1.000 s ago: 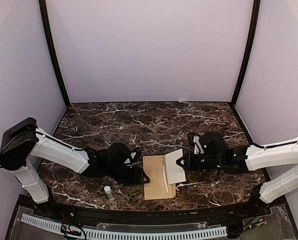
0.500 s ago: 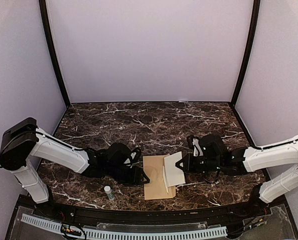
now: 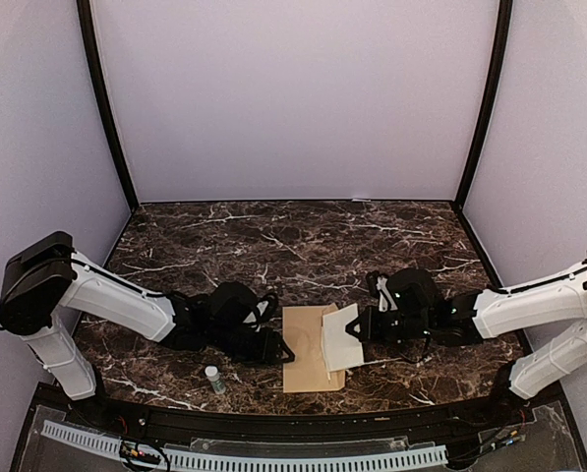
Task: Place the letter into the envelope and seal it
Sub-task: Place the letter in the envelope.
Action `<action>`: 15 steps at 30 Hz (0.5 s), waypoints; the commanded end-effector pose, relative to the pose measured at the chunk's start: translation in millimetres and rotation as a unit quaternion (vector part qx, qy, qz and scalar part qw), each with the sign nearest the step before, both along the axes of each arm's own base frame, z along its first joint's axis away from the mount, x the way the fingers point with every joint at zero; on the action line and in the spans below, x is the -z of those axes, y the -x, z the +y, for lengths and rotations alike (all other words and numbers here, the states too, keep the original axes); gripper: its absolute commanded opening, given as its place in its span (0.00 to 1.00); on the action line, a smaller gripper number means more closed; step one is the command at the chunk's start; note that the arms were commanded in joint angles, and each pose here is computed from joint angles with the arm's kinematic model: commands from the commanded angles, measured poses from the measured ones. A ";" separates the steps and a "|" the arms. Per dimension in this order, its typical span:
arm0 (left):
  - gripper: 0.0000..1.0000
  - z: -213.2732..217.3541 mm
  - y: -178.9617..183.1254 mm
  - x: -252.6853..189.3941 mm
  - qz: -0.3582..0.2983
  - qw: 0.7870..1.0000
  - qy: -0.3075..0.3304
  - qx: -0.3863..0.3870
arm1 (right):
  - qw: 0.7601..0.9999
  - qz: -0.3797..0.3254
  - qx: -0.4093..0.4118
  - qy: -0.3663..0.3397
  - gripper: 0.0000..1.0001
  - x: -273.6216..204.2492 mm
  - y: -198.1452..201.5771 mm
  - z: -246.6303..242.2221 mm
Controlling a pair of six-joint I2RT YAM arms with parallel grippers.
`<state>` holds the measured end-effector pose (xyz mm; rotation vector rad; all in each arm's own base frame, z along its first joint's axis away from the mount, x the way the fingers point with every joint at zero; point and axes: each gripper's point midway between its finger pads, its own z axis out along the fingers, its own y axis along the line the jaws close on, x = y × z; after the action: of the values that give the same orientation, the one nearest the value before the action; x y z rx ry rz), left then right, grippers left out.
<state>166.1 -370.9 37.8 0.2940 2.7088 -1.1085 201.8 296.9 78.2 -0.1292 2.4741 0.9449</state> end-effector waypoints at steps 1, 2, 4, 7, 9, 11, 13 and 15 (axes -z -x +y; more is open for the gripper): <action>0.40 3.1 3.3 6.1 0.009 1.000 0.001 0.001 | 1.000 0.000 0.009 0.017 0.00 9.5 -3.7 -5.7; 0.40 3.0 3.6 6.4 0.009 1.000 0.001 0.001 | 1.000 0.002 0.009 0.021 0.00 10.7 -3.7 -5.9; 0.40 2.8 4.0 7.5 0.011 1.000 0.001 0.002 | 0.999 0.000 0.013 0.033 0.00 13.2 -5.5 -8.6; 0.39 2.3 4.4 8.9 0.013 1.000 0.001 0.003 | 0.999 -0.004 0.013 0.045 0.00 14.6 -6.9 -10.9; 0.39 1.3 4.8 9.2 0.014 1.000 0.003 0.004 | 0.999 -0.006 0.014 0.049 0.00 15.2 -7.6 -11.5; 0.38 0.3 5.5 10.1 0.017 1.000 0.005 0.006 | 0.999 -0.005 0.012 0.049 0.00 16.3 -7.3 -11.1; 0.37 -0.5 6.0 11.4 0.020 1.000 0.006 0.006 | 0.999 -0.001 0.010 0.048 0.00 18.6 -6.2 -10.1; 0.37 -1.4 6.9 12.0 0.023 1.000 0.008 0.007 | 0.999 0.003 0.006 0.047 0.00 21.3 -4.5 -8.7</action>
<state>162.4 -372.4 28.6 0.2894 2.7334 -1.1276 201.3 284.8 56.0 -0.1396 2.5351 0.8272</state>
